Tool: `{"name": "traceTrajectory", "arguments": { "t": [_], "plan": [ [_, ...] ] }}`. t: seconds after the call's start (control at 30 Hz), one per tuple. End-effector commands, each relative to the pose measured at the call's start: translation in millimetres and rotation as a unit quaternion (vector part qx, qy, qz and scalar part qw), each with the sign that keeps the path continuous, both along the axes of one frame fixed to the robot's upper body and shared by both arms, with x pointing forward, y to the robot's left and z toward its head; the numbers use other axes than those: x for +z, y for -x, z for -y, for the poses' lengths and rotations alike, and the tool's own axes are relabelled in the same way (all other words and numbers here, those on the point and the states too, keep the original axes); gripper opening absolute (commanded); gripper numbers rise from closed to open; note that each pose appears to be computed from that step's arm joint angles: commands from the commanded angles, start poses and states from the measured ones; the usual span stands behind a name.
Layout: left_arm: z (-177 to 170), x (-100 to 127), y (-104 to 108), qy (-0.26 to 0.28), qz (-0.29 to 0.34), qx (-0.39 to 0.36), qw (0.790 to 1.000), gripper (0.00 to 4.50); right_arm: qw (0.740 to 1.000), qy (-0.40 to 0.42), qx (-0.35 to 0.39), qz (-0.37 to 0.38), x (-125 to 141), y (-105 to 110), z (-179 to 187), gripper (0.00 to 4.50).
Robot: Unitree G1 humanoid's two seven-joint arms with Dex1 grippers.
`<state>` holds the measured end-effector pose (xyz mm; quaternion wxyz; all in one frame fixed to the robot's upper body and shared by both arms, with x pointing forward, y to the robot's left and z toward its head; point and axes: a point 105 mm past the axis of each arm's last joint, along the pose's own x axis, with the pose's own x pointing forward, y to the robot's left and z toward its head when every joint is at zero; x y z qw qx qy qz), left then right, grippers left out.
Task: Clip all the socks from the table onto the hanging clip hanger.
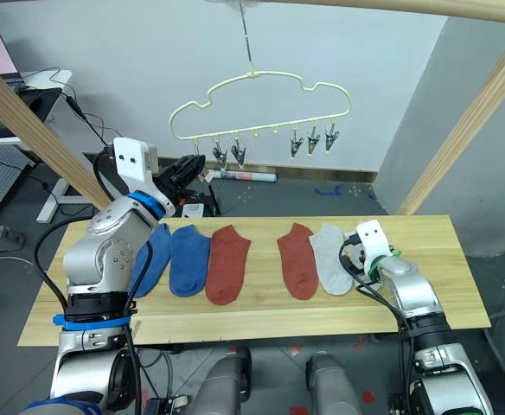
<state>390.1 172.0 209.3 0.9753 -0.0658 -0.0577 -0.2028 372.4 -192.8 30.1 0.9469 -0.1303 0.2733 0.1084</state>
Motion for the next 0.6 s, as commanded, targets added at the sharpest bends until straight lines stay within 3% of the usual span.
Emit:
{"name": "traceTrajectory", "arguments": {
  "t": [0.03,0.23,0.6],
  "plan": [
    [1.3,11.0,6.9,0.002,0.020,-0.005,1.000,0.19,0.999,0.004,-0.039,0.030,9.2,-8.9,15.1,4.50],
    [-0.2,10.2,8.6,-0.002,0.020,-0.004,1.000,0.19,0.993,-0.037,-0.099,0.044,14.2,-14.1,21.2,4.50],
    [5.3,14.6,6.4,-0.001,0.026,-0.012,1.000,0.19,0.987,-0.064,-0.147,-0.005,-13.2,-7.1,28.4,4.50]
  ]
}}
